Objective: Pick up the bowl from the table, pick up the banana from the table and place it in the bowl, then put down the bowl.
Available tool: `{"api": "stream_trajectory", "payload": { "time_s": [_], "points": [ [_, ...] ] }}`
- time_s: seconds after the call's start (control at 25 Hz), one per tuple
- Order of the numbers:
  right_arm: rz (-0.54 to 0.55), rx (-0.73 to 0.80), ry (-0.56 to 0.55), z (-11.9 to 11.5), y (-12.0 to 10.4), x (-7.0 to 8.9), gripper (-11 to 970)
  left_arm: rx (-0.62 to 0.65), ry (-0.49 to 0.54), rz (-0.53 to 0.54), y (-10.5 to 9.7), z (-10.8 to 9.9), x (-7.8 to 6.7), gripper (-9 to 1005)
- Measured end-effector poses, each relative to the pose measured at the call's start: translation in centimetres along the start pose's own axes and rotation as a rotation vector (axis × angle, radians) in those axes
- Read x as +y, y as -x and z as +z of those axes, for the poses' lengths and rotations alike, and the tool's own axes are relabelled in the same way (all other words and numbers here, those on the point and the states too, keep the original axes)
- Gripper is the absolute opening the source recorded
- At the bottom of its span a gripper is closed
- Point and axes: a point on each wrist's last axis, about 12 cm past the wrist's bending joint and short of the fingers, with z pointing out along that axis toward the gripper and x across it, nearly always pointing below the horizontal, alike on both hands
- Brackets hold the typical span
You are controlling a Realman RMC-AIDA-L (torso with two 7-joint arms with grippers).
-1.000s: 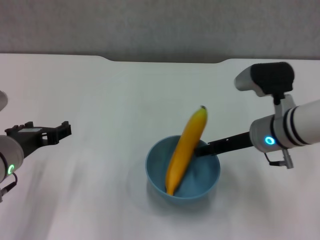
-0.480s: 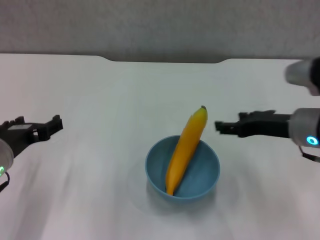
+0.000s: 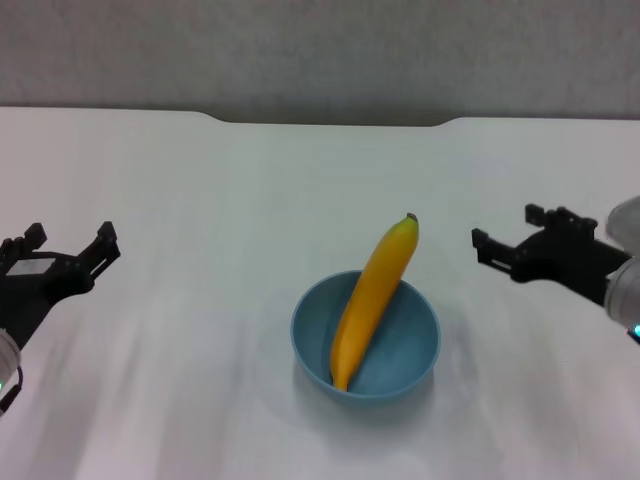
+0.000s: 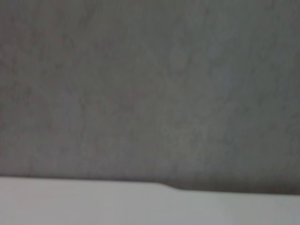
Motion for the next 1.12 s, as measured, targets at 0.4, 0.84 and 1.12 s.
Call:
{"api": "stream_trajectory", "payload": {
  "time_s": [0.4,0.84,1.12],
  "points": [
    [-0.02,0.008,0.016,0.8,-2.0,0.3,821,-0.206,-0.119,0.024,-2.5,-1.5,0.1,903],
    [0.019,-0.196,0.013,-2.3,-3.6,-0.4,822,-0.222,-0.124,0.008,-3.5,-1.6,0.9,903],
    [0.195,-0.366,0.101,-3.6,-6.7,-1.4,823,-0.232,-0.131,0.016,-3.7,-1.5,1.1,903]
  ]
}}
